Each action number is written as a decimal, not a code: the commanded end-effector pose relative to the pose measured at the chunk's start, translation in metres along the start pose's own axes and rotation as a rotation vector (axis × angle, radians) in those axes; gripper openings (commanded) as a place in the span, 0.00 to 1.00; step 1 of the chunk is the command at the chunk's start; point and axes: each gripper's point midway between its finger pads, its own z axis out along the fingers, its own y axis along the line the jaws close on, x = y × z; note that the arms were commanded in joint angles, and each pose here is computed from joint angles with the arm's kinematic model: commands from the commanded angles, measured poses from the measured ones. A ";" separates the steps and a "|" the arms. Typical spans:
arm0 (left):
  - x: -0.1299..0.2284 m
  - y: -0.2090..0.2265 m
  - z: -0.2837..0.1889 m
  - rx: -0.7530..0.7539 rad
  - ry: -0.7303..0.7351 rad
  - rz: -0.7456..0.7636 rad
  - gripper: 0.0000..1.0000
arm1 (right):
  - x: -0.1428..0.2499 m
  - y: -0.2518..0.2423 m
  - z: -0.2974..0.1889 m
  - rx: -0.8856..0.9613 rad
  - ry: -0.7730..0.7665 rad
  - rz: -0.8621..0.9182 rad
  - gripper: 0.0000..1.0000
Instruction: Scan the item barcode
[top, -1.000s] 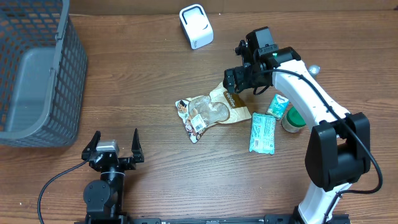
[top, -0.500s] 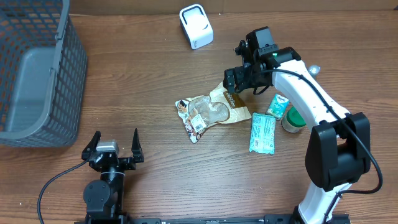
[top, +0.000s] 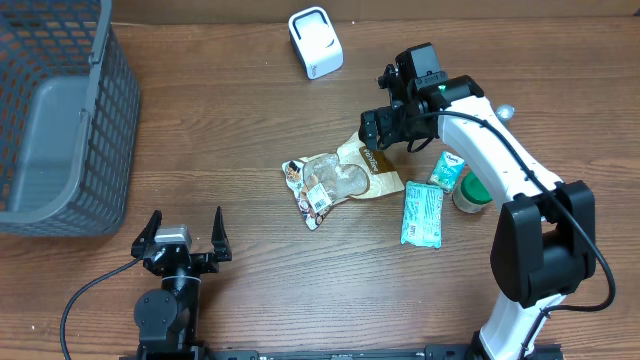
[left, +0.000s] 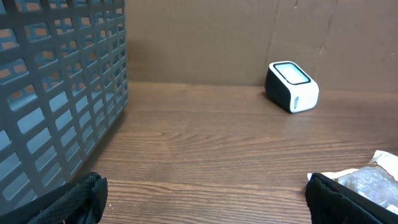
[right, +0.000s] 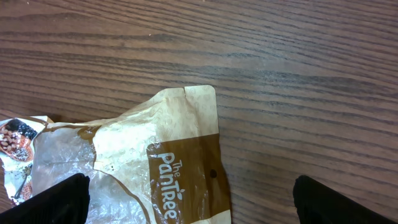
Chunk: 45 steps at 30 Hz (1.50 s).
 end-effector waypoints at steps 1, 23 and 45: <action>-0.001 -0.001 -0.001 0.008 -0.010 0.025 1.00 | -0.004 -0.001 -0.003 0.005 -0.014 0.003 1.00; -0.001 -0.001 -0.001 0.008 -0.010 0.025 1.00 | -0.035 0.031 -0.209 -0.026 -0.494 -0.066 1.00; -0.001 -0.001 -0.001 0.008 -0.010 0.025 0.99 | 0.154 0.004 -0.340 0.093 -1.012 -0.025 1.00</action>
